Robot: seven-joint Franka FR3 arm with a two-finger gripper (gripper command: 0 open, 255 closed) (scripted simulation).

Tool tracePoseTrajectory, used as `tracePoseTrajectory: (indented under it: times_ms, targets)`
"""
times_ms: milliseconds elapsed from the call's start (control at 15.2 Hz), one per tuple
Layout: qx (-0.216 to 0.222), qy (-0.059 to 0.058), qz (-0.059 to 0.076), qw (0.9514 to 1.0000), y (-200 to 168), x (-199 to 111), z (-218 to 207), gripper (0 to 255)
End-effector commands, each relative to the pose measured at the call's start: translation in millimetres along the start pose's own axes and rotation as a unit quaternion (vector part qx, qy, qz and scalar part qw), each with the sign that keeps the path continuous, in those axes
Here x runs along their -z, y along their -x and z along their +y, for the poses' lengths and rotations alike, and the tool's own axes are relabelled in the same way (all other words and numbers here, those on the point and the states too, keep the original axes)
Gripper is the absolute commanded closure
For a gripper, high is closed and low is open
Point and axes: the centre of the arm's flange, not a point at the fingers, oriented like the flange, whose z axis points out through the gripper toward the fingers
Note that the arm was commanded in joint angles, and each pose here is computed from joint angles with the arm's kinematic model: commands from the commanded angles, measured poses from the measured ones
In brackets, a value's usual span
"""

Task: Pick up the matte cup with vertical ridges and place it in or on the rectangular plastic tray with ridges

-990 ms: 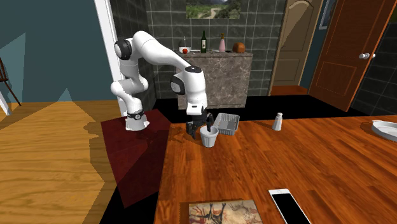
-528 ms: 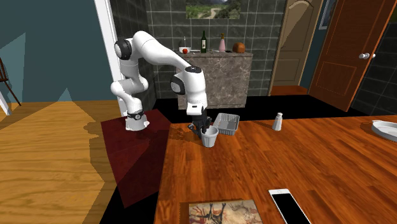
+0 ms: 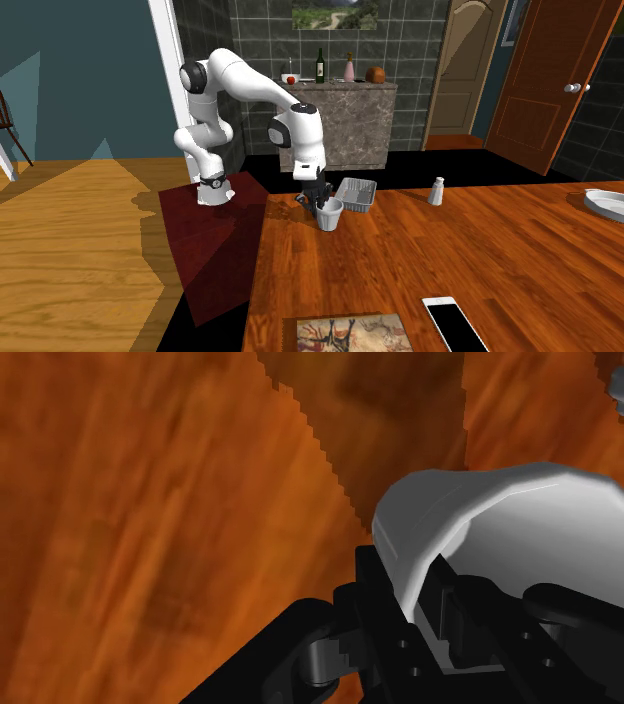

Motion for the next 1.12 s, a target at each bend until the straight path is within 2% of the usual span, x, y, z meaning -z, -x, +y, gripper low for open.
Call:
tracePoseTrajectory:
  times_ms: [0, 1056]
  targets:
    - [0.000, 0.000, 0.000, 1.0000, 0.0, 7.6, -1.2, 255]
    - [0.000, 0.000, 0.000, 1.0000, -0.8, 91.4, -12.2, 255]
